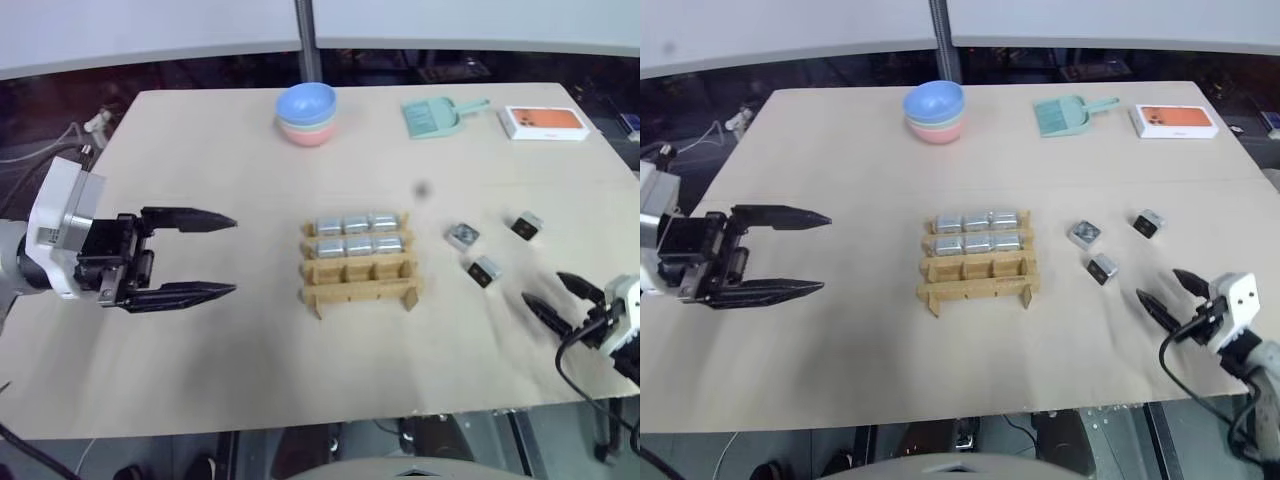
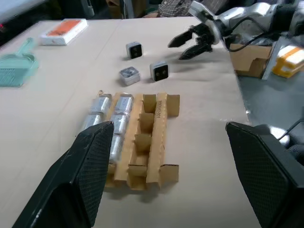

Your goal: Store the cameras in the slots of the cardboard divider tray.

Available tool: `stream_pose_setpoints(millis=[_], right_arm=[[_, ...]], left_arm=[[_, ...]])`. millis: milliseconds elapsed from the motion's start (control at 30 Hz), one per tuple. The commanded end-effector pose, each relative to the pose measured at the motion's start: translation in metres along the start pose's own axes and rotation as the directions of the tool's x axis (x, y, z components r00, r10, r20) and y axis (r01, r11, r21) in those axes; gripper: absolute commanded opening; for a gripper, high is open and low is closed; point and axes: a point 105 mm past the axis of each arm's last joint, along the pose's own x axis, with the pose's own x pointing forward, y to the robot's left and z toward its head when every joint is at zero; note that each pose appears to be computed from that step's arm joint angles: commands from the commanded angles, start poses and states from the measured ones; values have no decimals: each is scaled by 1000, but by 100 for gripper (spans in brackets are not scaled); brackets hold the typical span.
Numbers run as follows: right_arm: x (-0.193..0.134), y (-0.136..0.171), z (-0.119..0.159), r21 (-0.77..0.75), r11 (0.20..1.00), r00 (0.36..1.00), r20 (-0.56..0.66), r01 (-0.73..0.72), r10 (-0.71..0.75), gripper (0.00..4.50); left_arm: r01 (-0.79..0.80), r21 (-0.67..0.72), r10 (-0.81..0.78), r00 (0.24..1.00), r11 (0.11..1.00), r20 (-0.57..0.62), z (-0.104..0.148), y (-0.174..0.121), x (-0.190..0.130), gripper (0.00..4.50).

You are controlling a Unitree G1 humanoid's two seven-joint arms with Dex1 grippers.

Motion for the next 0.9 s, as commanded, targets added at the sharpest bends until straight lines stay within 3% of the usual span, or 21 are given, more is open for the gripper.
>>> stream_pose_setpoints(millis=[33,400,533,900], right_arm=[[9,-24,16,-48,997,998,-15,59,-60,450],[64,-56,52,43,997,998,-38,-57,59,450],[75,-53,47,54,991,987,-94,-125,130,450],[84,-66,41,-22,992,979,-170,-121,116,450]], left_arm=[[40,-5,-40,999,999,-9,3,-9,-1,389],[13,27,-15,998,1000,53,17,-6,-6,389],[3,26,-4,999,1000,40,13,-6,-8,389],[-23,22,22,999,999,46,10,-10,-12,389]])
